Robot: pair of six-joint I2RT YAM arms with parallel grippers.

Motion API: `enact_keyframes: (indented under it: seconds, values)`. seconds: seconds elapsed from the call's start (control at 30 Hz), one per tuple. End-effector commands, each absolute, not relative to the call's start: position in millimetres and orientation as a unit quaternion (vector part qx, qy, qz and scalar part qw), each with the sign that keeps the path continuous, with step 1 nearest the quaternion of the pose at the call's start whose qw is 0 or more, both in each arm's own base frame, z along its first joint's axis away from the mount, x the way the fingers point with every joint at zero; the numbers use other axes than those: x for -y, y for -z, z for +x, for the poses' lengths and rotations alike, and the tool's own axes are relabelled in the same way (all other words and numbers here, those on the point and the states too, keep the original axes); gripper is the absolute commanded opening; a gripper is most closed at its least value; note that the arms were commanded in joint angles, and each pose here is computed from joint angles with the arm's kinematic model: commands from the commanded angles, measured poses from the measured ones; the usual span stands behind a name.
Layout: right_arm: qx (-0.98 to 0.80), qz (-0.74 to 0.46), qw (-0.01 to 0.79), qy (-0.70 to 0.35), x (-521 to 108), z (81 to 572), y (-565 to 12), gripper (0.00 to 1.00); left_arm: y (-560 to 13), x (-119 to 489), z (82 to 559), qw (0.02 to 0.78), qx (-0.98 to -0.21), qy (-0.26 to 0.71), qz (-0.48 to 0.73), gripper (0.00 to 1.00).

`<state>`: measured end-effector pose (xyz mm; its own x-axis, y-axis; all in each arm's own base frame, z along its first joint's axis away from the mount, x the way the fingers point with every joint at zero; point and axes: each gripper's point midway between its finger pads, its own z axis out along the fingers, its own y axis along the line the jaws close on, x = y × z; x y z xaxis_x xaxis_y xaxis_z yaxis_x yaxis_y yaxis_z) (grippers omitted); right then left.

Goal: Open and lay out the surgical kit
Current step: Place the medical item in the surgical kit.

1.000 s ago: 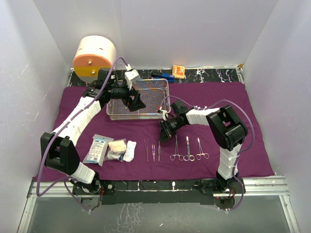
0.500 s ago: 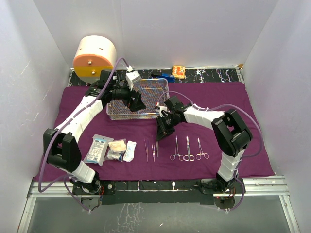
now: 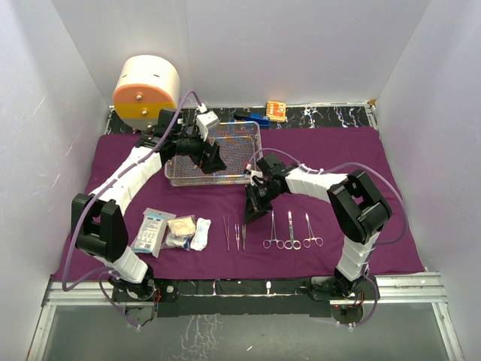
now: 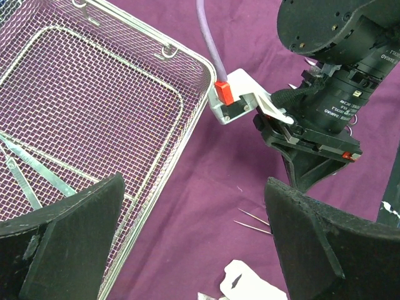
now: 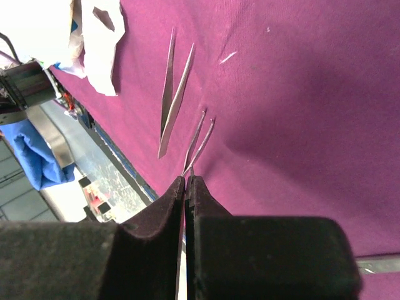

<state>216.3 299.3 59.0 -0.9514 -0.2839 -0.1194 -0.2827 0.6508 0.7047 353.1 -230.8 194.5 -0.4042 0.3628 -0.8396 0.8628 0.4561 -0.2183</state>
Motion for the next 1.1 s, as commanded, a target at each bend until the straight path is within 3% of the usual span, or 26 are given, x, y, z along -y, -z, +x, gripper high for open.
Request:
enact_keyframes:
  seconds: [0.0,1.07]
  values:
    - [0.878,0.171,0.000,0.446,-311.4,208.3,-78.9,0.00,-201.7,230.6,355.1,0.381,-0.760,0.338,0.403,0.93]
    - [0.838,0.227,0.011,0.496,-308.9,217.2,-62.7,0.00,-196.7,232.8,349.4,0.373,-0.757,0.351,0.406,0.96]
